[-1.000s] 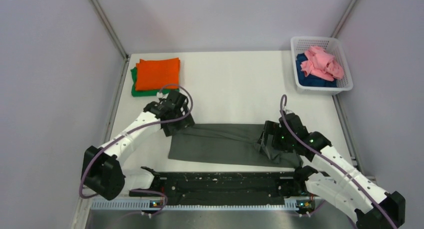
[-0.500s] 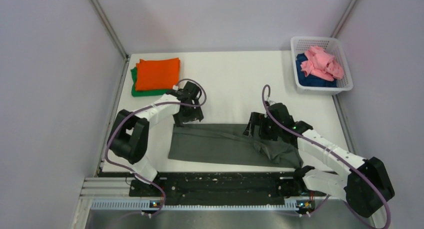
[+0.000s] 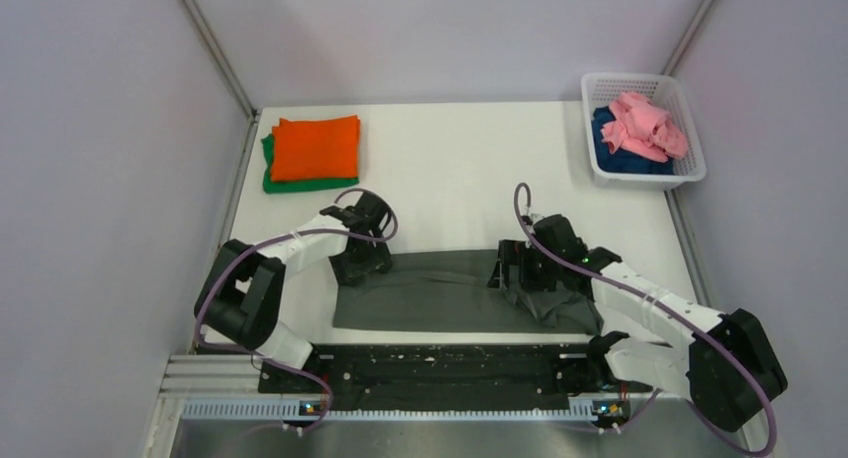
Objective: Fold and stack the t-shirts
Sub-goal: Fold the other side of the tshirt into a rectangle
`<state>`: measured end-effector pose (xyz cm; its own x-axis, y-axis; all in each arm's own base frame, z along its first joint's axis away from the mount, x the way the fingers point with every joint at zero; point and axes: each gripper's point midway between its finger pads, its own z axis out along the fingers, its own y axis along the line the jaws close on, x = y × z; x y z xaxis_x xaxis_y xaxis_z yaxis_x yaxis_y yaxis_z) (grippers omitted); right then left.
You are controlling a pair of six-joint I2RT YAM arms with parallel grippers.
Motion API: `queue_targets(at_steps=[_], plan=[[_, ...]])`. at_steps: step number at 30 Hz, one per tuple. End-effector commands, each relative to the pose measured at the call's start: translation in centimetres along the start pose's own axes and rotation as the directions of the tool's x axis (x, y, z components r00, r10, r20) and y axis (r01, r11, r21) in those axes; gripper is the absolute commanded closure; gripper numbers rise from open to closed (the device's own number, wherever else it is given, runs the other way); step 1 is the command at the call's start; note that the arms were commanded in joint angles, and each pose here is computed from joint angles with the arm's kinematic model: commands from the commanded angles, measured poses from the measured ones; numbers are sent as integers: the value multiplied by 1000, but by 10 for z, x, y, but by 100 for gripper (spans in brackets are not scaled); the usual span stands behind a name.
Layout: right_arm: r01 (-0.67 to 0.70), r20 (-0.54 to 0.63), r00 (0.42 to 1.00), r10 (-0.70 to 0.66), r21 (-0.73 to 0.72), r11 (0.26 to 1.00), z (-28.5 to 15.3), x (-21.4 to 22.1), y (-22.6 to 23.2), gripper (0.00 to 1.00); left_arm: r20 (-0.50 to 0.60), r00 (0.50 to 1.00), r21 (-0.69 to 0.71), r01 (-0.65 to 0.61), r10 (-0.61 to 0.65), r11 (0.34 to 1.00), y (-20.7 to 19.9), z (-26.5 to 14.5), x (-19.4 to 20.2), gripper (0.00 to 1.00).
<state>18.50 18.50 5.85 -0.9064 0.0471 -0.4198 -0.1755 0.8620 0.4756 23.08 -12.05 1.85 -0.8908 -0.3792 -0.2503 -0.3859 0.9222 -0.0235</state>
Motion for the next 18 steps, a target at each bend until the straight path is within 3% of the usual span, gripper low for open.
queue_targets(at_steps=[1, 9, 18], plan=[[52, -75, 996, -55, -43, 998, -1, 18, 7, 1, 31, 999, -10, 34, -33, 999, 5, -5, -4, 15], [53, -204, 975, -90, -177, 983, -18, 60, 32, 1, 42, 998, -12, 45, -44, 999, 2, -8, -9, 15], [25, -230, 972, -45, -89, 996, 9, 78, 3, 1, 43, 998, -11, 50, -49, 999, 1, -11, -10, 15]])
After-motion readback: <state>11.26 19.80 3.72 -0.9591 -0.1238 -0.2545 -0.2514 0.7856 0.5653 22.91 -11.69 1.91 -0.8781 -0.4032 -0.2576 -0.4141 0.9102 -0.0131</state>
